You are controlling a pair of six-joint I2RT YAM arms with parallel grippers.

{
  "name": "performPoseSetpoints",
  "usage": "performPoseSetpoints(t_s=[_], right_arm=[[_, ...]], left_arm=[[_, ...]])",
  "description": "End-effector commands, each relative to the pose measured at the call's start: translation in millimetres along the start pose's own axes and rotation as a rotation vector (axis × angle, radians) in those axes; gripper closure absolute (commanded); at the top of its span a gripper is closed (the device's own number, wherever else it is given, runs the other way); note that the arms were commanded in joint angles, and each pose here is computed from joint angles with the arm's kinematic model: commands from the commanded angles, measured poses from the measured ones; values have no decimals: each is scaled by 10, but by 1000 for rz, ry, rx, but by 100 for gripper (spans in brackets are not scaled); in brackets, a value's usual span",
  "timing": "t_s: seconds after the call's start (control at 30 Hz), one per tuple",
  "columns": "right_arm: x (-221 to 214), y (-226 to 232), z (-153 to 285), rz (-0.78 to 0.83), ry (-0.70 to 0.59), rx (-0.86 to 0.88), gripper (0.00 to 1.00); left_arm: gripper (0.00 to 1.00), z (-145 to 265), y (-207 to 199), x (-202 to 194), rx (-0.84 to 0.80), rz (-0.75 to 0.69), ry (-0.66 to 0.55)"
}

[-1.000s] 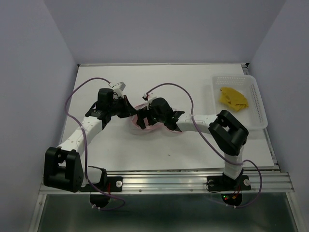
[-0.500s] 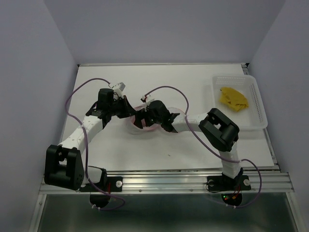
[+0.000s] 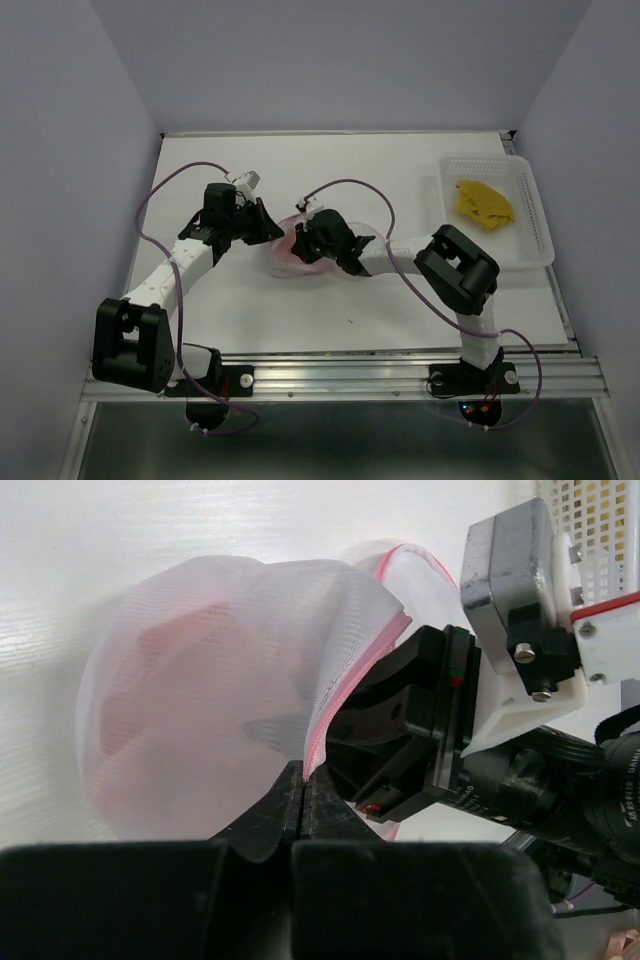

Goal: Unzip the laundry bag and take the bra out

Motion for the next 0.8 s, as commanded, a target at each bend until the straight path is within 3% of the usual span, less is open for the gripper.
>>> performPoseSetpoints(t_s=[0.0,0.17,0.43,0.77], right_arm=[[-86,-6,244,33,56,-14,98],[298,140,593,60,-19,39,98],[553,303,1186,107,-100,134,99],[1048,268,1830,136,-281,102,99]], left_arm=[[100,25,-40,38,-10,-17,-10],[100,19,-14,35,6,-13,-9],[100,9,59,41,52,-4,-10],[100,-22,164,10,97,15,7]])
Point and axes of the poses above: each gripper's point midway between its finger pads, its own z axis back along the fingers, its own y axis along the line the jaws close on, x = y × z, the point moved 3 cm from there along z, back along the fingers, and after that the axes turned 3 degrees about z, right-handed, at the moved point
